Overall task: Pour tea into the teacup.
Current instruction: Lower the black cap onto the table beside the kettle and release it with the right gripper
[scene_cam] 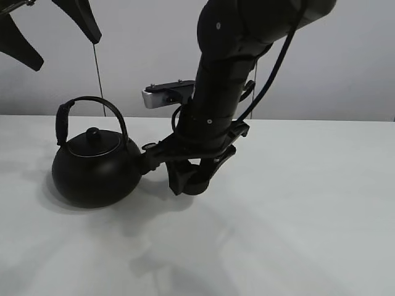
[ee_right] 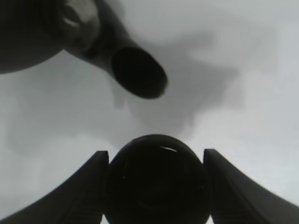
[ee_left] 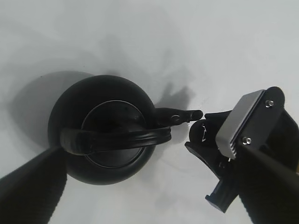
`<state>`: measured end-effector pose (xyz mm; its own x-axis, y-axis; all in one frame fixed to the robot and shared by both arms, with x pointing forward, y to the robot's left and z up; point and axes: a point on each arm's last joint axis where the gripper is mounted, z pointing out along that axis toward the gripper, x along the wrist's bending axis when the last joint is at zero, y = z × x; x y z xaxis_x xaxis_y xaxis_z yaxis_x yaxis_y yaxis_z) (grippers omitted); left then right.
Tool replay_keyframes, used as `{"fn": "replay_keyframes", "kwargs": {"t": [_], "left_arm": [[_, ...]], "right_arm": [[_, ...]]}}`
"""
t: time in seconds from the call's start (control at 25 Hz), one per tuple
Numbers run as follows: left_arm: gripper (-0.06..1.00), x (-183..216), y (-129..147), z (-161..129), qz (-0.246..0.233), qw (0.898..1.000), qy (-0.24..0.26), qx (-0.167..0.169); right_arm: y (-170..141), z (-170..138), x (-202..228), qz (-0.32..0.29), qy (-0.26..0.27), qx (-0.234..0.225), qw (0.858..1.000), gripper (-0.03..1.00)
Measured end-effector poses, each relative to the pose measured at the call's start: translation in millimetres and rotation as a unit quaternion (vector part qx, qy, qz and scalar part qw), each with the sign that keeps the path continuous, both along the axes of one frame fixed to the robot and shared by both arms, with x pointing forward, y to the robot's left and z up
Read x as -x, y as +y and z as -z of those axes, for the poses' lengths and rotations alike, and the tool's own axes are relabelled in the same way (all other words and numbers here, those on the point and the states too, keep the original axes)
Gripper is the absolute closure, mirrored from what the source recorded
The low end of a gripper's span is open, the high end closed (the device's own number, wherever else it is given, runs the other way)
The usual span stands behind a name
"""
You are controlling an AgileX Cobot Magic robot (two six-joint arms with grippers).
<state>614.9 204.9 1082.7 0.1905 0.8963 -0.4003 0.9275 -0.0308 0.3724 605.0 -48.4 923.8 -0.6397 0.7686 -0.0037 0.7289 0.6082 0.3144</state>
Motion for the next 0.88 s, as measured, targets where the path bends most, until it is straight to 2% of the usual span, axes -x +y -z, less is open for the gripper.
{"fn": "replay_keyframes", "kwargs": {"t": [0.28, 0.88], "left_arm": [[0.25, 0, 0, 0, 0.0, 1.0, 0.0, 0.0], [0.25, 0, 0, 0, 0.0, 1.0, 0.0, 0.0]], "right_arm": [[4, 19, -6, -0.009, 0.009, 0.02, 1.0, 0.58], [3, 25, -7, -0.015, 0.007, 0.034, 0.999, 0.58]]}}
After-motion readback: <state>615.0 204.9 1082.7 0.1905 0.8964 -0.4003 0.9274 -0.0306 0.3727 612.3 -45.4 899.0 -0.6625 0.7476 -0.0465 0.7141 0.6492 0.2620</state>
